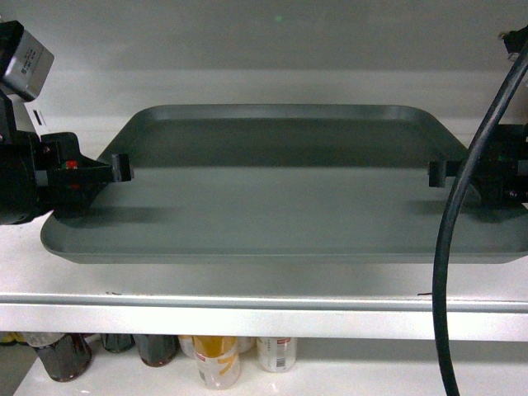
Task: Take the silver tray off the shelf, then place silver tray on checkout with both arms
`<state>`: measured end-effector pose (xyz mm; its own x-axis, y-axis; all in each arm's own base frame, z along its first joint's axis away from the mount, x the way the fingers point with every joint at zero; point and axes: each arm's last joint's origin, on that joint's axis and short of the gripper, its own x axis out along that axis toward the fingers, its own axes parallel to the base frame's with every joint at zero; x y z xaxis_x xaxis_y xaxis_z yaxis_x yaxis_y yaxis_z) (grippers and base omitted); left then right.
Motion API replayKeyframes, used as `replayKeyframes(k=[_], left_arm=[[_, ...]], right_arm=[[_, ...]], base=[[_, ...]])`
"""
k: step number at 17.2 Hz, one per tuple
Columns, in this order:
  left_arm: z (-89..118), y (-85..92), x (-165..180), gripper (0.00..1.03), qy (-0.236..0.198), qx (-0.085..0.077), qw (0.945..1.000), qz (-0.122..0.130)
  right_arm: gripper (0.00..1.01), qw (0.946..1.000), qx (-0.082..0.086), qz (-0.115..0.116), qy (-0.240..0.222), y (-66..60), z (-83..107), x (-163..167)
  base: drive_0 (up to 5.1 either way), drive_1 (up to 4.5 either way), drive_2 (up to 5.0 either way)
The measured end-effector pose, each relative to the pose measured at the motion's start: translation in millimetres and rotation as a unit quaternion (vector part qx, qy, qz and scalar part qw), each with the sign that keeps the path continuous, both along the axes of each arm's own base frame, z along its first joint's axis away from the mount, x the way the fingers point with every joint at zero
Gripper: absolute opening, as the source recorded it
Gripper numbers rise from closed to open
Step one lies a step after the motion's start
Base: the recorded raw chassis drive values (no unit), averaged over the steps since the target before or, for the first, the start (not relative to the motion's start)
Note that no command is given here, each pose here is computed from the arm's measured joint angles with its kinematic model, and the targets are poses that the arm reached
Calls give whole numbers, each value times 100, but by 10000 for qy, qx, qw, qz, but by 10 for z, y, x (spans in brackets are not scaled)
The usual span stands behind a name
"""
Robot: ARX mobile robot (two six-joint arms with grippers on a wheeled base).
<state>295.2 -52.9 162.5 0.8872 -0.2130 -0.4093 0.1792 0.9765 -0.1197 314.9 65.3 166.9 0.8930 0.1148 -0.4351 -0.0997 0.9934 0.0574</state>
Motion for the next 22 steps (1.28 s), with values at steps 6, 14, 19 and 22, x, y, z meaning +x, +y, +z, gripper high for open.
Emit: replayKeyframes(k=[6, 14, 19, 22], left_arm=[[30, 11, -106, 4, 101, 24, 9999, 11], [54, 10, -124, 4, 30, 9, 10000, 9], [54, 10, -124, 4, 30, 9, 10000, 9], [54, 10, -124, 4, 30, 10, 10000, 6]], right_arm=[[3, 10000, -8, 5, 91, -19, 34, -90], [3, 10000, 10, 10, 27, -21, 49, -101], [3, 10000, 10, 11, 29, -21, 48, -102], [3, 10000, 10, 11, 29, -21, 48, -102]], base=[[0, 0, 0], [0, 0, 0], [0, 0, 0], [0, 0, 0]])
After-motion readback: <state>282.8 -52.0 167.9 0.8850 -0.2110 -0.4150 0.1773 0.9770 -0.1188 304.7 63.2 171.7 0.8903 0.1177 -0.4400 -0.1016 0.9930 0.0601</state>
